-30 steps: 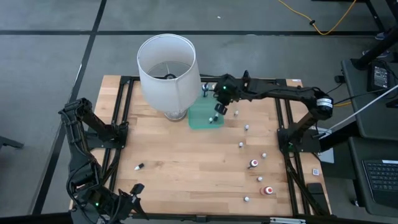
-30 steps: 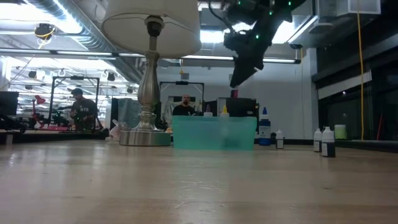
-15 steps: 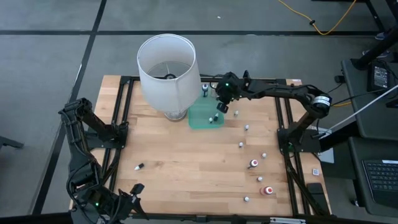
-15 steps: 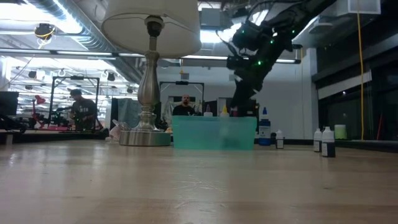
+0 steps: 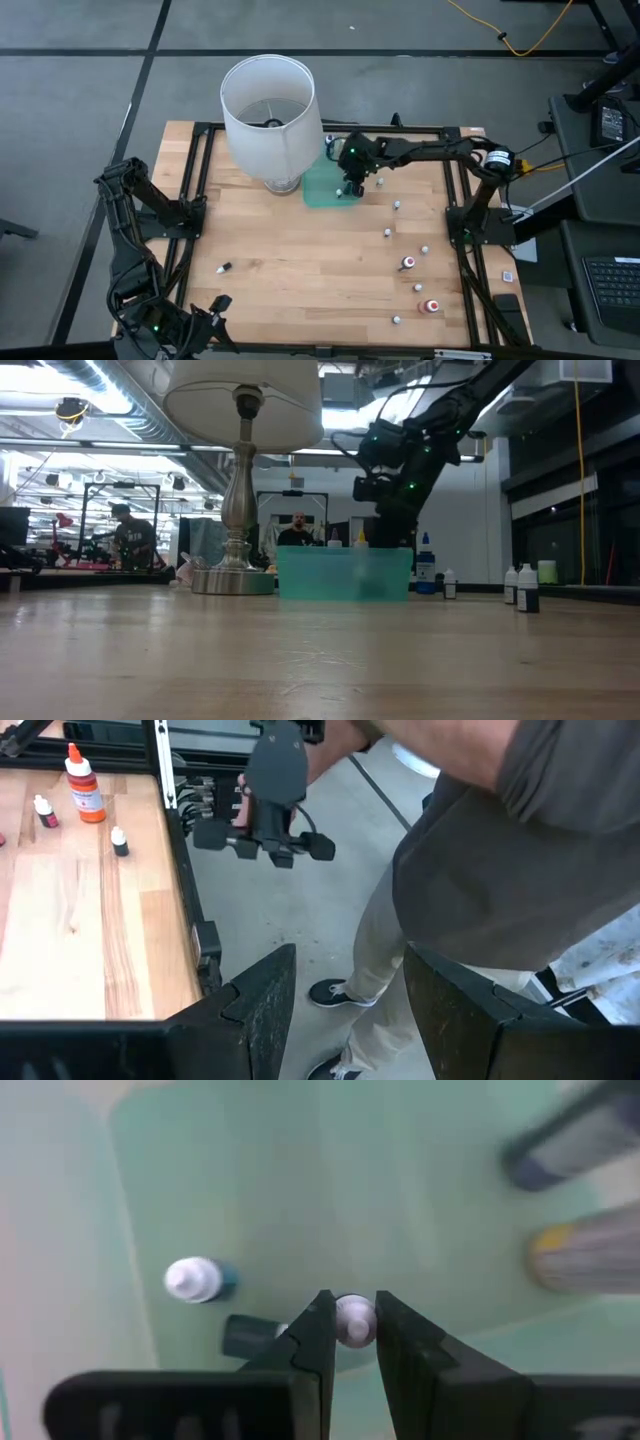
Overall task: Pick & Place food coloring
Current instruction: Put the top left small red food coloring bottle into the green bin, then put the top small green food coloring bottle into the green bin
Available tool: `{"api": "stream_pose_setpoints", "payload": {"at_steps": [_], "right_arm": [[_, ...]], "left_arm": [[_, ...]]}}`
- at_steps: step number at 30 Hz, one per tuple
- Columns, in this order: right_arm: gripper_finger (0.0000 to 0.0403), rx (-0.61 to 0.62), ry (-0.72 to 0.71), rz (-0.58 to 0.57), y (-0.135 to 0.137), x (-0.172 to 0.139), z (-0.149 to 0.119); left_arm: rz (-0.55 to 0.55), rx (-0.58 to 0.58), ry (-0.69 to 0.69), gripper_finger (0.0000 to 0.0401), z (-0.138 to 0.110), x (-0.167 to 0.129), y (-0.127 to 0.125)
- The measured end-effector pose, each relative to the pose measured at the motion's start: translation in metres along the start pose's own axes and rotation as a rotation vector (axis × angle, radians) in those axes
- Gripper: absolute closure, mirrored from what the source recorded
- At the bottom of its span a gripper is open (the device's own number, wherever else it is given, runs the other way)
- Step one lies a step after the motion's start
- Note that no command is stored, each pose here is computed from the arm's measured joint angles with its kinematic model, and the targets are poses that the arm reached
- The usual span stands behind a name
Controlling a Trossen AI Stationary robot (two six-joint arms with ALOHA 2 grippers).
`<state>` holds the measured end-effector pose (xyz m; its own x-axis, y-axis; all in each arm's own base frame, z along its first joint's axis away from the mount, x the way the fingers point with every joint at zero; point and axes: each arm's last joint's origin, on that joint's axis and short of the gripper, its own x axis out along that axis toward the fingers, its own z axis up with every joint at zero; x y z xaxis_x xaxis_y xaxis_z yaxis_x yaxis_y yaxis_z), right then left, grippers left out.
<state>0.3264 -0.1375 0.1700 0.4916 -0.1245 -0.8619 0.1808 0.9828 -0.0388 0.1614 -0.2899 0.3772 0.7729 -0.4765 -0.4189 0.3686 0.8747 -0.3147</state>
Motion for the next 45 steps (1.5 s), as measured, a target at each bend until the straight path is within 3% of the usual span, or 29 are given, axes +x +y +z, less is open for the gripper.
{"api": "stream_pose_setpoints", "payload": {"at_steps": [9,24,31,34,45], "right_arm": [[0.0331,-0.025,0.028,0.022,0.010,0.016,-0.002],[0.0236,0.000,0.047,0.026,0.010,-0.001,0.005],[0.0213,0.028,0.045,0.022,0.008,-0.009,0.016],[0.0213,0.031,0.059,0.020,0.009,-0.018,0.017],[0.0212,0.066,-0.105,0.034,0.034,-0.084,0.030]], "left_arm": [[0.000,0.000,0.000,0.0219,0.000,0.000,0.000],[0.000,0.000,0.000,0.0219,0.000,0.000,0.000],[0.000,0.000,0.000,0.0219,0.000,0.000,0.000],[-0.001,0.000,0.000,0.0219,0.000,0.000,0.000],[0.000,0.000,0.000,0.0219,0.000,0.000,0.000]]}}
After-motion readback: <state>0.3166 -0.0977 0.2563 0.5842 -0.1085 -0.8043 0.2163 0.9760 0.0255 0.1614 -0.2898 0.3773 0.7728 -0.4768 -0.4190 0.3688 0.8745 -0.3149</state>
